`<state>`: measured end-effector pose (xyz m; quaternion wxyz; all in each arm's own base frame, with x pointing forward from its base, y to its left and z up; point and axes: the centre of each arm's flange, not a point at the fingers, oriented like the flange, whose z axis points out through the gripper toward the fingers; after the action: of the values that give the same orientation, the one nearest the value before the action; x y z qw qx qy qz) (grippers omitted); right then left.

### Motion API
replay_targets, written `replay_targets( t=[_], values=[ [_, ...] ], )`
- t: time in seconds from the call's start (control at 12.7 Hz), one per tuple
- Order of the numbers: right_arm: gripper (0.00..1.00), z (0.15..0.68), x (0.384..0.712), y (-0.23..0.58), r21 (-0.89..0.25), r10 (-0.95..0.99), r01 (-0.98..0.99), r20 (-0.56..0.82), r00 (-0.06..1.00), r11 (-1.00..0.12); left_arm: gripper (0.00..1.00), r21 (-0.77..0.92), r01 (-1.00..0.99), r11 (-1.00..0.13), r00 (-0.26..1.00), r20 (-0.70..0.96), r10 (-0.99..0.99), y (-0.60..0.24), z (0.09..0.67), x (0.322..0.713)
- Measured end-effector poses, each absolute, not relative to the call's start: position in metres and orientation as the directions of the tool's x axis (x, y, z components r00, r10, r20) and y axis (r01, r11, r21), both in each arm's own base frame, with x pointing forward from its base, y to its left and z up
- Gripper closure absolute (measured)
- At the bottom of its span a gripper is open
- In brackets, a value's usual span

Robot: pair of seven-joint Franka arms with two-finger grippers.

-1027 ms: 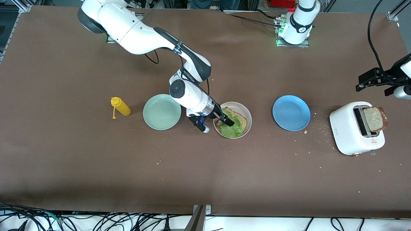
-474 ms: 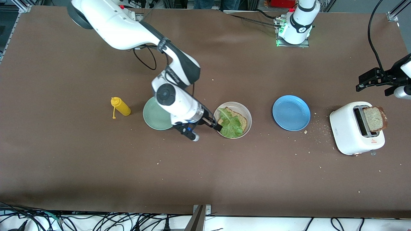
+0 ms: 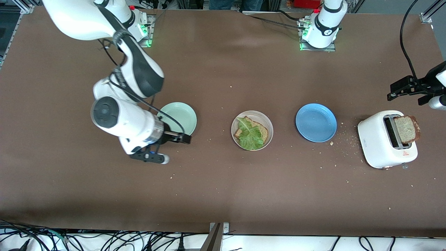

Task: Make sandwich in beige plate with both arms
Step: 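Raise the right gripper and draw it back beside the yellow bottle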

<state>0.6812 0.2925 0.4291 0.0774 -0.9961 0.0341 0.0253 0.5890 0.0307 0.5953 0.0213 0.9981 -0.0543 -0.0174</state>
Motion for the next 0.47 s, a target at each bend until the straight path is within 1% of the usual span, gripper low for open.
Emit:
replay_targets(
  t=[0.16,0.24,0.47],
  values=[
    [0.00,0.460,0.677,0.261,-0.059,0.031,0.028,-0.042,0.999,-0.998,0.00,0.040,-0.049,-0.998,0.997,-0.061,-0.051,0.037,0.581,0.595],
    [0.00,0.477,0.673,0.246,-0.031,0.060,0.059,-0.046,0.997,-0.998,0.00,0.028,-0.019,-0.999,0.997,-0.078,-0.021,0.046,0.571,0.597],
    [0.00,0.531,0.654,0.211,0.027,0.099,0.101,-0.062,0.993,-0.994,0.00,0.017,0.097,-0.995,0.988,-0.123,0.094,0.113,0.545,0.598]
  ],
)
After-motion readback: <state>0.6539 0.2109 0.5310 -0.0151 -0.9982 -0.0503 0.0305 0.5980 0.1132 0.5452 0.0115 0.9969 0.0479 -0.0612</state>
